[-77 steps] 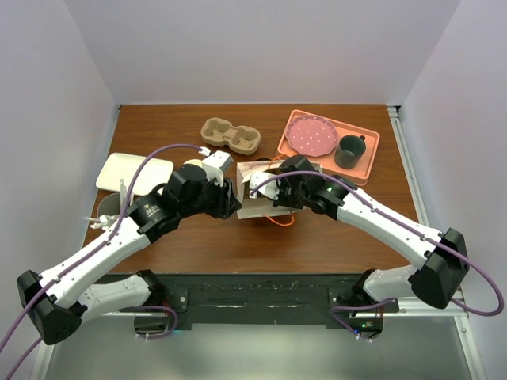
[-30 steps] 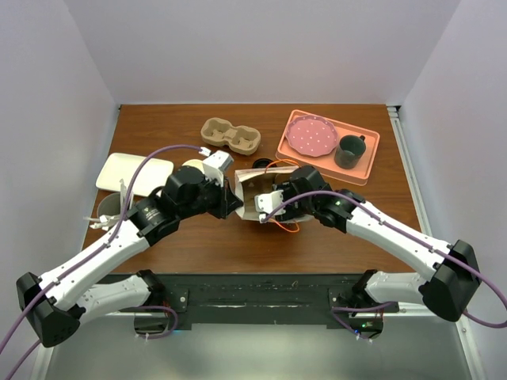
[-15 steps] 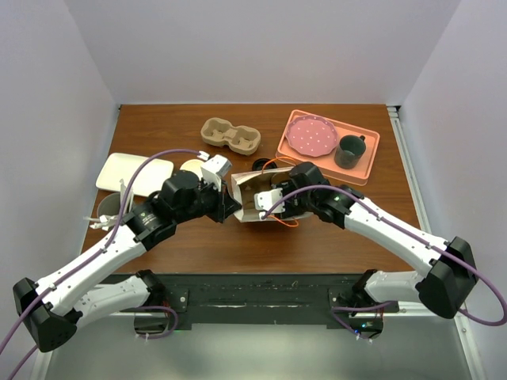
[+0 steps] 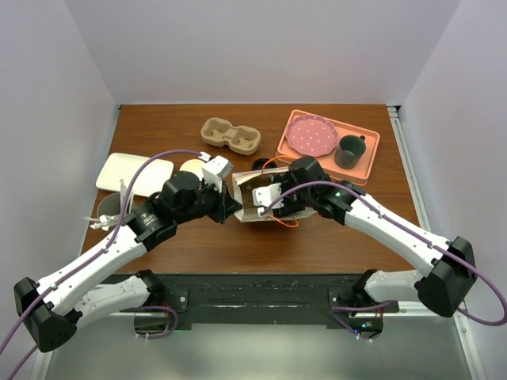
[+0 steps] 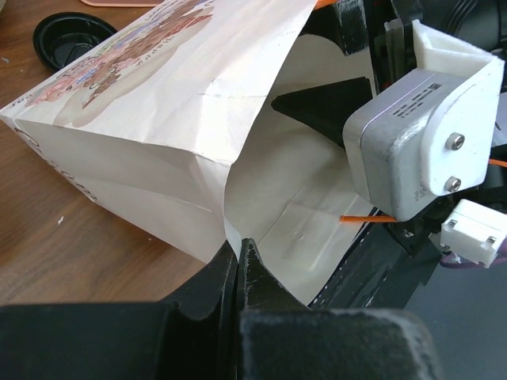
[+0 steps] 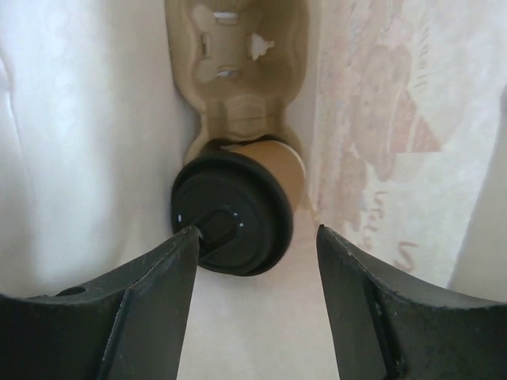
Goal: Pack the takeout coffee
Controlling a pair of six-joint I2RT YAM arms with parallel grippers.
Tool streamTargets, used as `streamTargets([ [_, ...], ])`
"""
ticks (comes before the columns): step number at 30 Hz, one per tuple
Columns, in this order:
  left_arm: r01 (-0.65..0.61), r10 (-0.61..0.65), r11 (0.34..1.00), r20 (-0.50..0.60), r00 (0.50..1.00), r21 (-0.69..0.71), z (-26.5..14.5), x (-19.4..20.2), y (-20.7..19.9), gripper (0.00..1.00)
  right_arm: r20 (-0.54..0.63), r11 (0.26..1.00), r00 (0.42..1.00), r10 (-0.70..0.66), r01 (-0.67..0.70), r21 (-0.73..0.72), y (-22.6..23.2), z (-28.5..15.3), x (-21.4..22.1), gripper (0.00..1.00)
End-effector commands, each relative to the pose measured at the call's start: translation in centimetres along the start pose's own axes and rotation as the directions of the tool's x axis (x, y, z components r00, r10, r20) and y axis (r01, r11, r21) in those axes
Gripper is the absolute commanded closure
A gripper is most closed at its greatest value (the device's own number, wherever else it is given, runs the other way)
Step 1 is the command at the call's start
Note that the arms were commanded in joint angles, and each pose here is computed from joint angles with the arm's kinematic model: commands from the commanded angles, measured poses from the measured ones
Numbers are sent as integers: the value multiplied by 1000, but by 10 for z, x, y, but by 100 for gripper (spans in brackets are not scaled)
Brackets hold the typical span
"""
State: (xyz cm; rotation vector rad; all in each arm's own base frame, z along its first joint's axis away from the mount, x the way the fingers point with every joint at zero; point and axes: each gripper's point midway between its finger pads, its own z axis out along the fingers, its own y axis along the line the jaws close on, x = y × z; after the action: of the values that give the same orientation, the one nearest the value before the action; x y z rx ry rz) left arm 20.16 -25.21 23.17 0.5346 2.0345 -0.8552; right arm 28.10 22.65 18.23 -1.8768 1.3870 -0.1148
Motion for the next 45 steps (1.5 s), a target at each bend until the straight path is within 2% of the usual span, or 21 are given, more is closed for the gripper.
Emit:
streamTargets([
  [1, -53, 49, 998, 71, 996, 43, -2, -16, -9, 100, -32, 999, 999, -40, 39, -33, -4, 3, 3, 34],
  [6, -62, 59, 997, 71, 996, 44, -2, -14, -8, 100, -36, 995, 998, -47, 44, -86, 8, 13, 6, 32],
  [22, -79, 75, 996, 91, 993, 48, -5, -14, -8, 100, -93, 993, 994, -56, 46, -108, 3, 33, 18, 24],
  [36, -94, 90, 995, 100, 991, 33, -5, -17, -6, 100, -127, 984, 990, -64, 41, -174, 9, 36, 26, 48],
  [45, -96, 92, 995, 90, 992, 34, -5, -13, -5, 100, -144, 987, 987, -74, 52, -153, -7, 32, 30, 29],
])
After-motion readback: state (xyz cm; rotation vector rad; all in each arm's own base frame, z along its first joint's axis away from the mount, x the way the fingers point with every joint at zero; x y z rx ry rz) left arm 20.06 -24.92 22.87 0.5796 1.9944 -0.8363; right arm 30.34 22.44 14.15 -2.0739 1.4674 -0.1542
